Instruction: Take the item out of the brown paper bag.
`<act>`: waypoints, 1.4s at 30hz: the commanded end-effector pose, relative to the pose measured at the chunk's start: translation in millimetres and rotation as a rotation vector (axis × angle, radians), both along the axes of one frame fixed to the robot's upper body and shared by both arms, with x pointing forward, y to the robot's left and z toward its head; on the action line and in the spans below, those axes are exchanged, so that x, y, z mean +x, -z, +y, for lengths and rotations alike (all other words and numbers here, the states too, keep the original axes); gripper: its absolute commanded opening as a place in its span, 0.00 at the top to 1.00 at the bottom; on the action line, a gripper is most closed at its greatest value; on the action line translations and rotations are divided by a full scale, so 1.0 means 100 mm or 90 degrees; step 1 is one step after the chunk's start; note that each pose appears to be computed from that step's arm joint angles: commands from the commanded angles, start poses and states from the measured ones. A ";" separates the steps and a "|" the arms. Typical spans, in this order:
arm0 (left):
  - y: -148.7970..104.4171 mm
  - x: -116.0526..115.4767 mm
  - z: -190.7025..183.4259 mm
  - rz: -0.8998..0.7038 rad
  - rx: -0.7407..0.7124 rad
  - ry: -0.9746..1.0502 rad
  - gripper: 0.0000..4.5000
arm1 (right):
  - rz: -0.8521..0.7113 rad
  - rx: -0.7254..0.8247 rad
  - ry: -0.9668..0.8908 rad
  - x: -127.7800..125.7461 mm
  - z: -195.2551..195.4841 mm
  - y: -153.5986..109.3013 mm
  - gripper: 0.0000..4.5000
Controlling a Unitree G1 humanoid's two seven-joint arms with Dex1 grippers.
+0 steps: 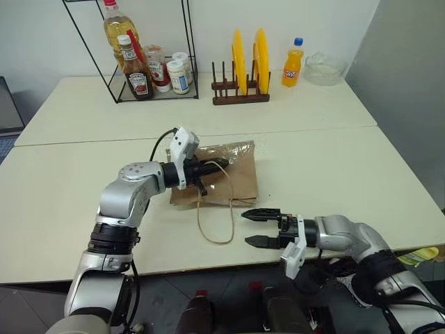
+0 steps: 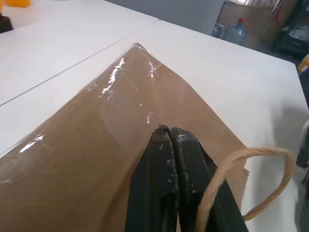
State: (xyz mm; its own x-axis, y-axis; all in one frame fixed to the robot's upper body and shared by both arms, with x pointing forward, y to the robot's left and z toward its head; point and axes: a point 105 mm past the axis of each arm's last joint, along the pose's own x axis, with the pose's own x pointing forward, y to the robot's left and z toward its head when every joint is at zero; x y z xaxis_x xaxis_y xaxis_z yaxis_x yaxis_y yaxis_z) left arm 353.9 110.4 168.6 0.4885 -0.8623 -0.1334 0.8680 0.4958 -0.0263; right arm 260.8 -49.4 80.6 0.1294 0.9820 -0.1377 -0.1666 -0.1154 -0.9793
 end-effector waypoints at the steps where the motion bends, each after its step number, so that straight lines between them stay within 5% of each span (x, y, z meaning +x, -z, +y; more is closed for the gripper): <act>1: -0.20 0.02 -0.01 -0.027 -0.031 -0.003 0.99 | 0.002 -0.052 0.007 0.05 0.09 0.23 0.00; 13: -0.23 0.04 -0.05 -0.028 -0.044 -0.007 0.99 | -0.031 -0.021 0.010 0.21 0.39 0.25 0.00; 17: -0.24 0.02 -0.08 -0.029 -0.045 0.001 1.00 | -0.030 -0.019 0.010 0.24 0.38 0.22 0.21; 27: -0.25 0.05 -0.05 -0.036 -0.041 -0.004 1.00 | -0.017 -0.013 0.023 0.29 0.37 0.20 1.00; 37: -0.75 0.21 -0.02 -0.083 -0.069 -0.017 1.00 | 0.017 -0.264 0.041 0.28 0.11 0.84 1.00; 42: -0.97 0.32 0.02 -0.079 -0.104 -0.039 1.00 | 0.007 -0.304 0.052 0.32 0.04 0.91 1.00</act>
